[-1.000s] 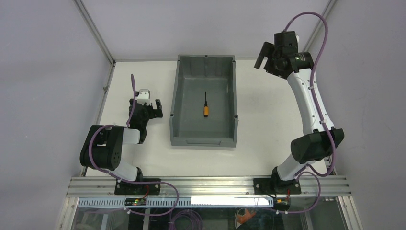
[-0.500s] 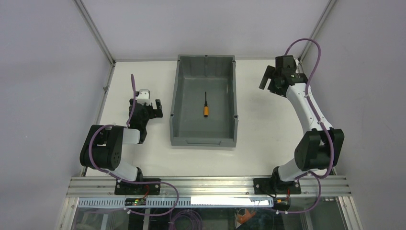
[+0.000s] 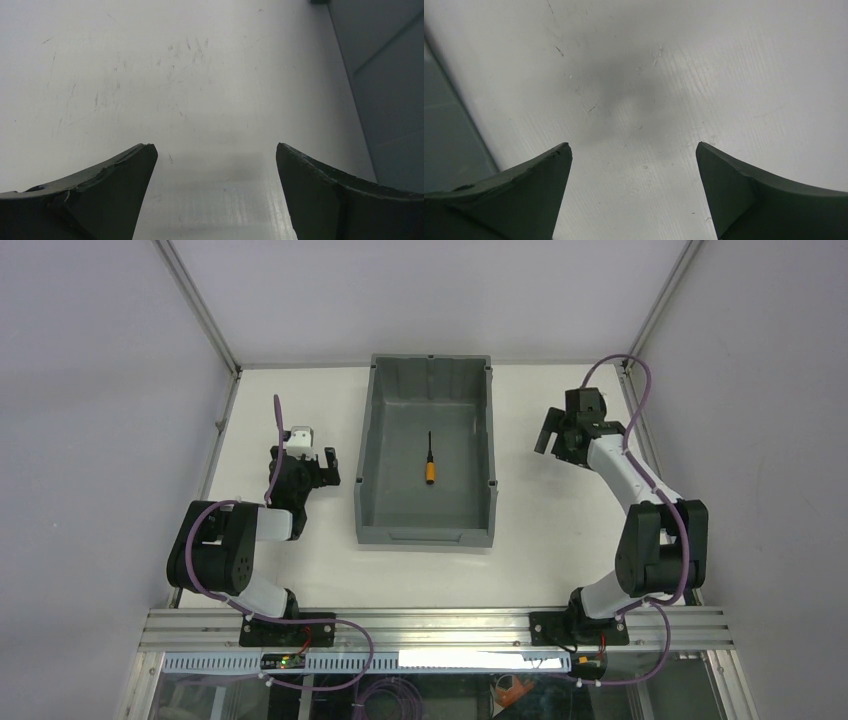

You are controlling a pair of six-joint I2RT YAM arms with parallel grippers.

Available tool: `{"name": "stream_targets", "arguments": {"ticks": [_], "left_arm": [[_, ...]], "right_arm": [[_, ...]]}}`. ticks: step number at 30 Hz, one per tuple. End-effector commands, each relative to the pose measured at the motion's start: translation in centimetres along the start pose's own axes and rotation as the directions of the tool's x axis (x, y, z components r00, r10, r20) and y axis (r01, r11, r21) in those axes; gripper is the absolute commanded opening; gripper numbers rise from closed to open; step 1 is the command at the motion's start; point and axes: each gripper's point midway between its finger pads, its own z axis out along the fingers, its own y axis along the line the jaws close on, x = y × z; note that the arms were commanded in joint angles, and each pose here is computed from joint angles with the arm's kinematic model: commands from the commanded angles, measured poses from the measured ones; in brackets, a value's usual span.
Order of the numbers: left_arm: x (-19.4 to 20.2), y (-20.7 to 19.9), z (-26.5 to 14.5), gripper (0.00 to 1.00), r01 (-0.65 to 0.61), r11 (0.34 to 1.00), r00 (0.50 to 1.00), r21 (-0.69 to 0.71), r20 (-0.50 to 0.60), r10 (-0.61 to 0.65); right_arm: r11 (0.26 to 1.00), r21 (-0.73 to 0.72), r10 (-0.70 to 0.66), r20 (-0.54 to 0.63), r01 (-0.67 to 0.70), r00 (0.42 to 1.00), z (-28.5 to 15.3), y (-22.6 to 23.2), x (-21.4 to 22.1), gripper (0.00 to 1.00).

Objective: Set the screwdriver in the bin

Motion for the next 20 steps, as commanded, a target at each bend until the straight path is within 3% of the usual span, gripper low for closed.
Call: {"name": "stream_targets", "arguments": {"ticks": [1, 8, 20], "left_arm": [[-1.5, 0.1, -0.3, 0.99, 0.014, 1.000, 0.999, 0.007, 0.050, -0.015], [-1.4, 0.1, -0.3, 0.99, 0.015, 1.000, 0.999, 0.007, 0.049, -0.016], [-1.5, 0.1, -0.3, 0.99, 0.014, 1.000, 0.999, 0.007, 0.051, -0.015]], "right_arm": [[0.999, -0.048, 0.022, 0.080, -0.019, 0.997, 0.4, 0.7, -1.3, 0.99], [0.999, -0.052, 0.015, 0.032, -0.013, 0.999, 2.2, 0.7, 0.8, 0.99], [0.998, -0.056, 0.010, 0.020, -0.009, 1.000, 2.6, 0.9, 1.0, 0.99]]}}
